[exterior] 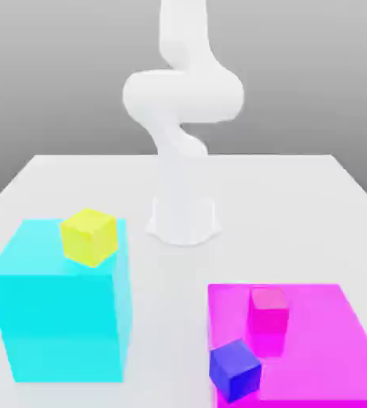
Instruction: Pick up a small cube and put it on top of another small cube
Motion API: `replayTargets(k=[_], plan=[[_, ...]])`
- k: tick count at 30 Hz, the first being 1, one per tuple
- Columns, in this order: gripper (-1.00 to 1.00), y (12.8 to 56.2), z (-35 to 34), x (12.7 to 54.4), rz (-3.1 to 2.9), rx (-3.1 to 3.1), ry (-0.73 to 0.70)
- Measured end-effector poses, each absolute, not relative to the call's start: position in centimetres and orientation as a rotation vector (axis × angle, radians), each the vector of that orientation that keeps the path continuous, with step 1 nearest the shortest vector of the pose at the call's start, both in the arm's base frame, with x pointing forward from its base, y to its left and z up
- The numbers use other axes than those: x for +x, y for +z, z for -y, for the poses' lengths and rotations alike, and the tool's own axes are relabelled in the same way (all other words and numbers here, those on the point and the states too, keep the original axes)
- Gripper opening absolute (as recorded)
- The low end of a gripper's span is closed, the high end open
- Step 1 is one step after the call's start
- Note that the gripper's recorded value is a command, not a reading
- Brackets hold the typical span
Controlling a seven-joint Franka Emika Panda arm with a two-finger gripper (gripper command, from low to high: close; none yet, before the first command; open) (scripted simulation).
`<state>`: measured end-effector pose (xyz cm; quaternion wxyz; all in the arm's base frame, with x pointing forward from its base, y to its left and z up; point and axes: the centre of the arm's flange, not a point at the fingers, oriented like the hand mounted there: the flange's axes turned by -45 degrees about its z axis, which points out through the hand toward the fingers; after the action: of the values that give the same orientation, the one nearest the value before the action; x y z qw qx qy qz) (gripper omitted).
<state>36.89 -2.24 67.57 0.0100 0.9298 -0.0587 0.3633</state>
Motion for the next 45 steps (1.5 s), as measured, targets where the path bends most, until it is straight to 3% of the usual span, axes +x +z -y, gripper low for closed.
replayTargets(k=[6, 13, 21, 33, 40, 41, 45], plan=[[0.0, 58.5, 9.1, 40.3, 0.579, 2.877, 0.914], [0.0, 47.7, 17.8, 39.9, 1.028, 2.79, 0.668], [0.0, 35.6, 25.9, 34.3, 1.53, 2.615, 0.397], [0.0, 20.5, 30.4, 20.4, 2.243, 2.192, 0.022], [0.0, 14.2, 30.0, 20.1, 2.262, 2.181, 0.002], [-1.0, 13.6, 29.9, 20.1, 2.261, 2.181, 0.001], [-1.0, 13.6, 29.9, 20.1, 2.26, 2.181, 0.003]])
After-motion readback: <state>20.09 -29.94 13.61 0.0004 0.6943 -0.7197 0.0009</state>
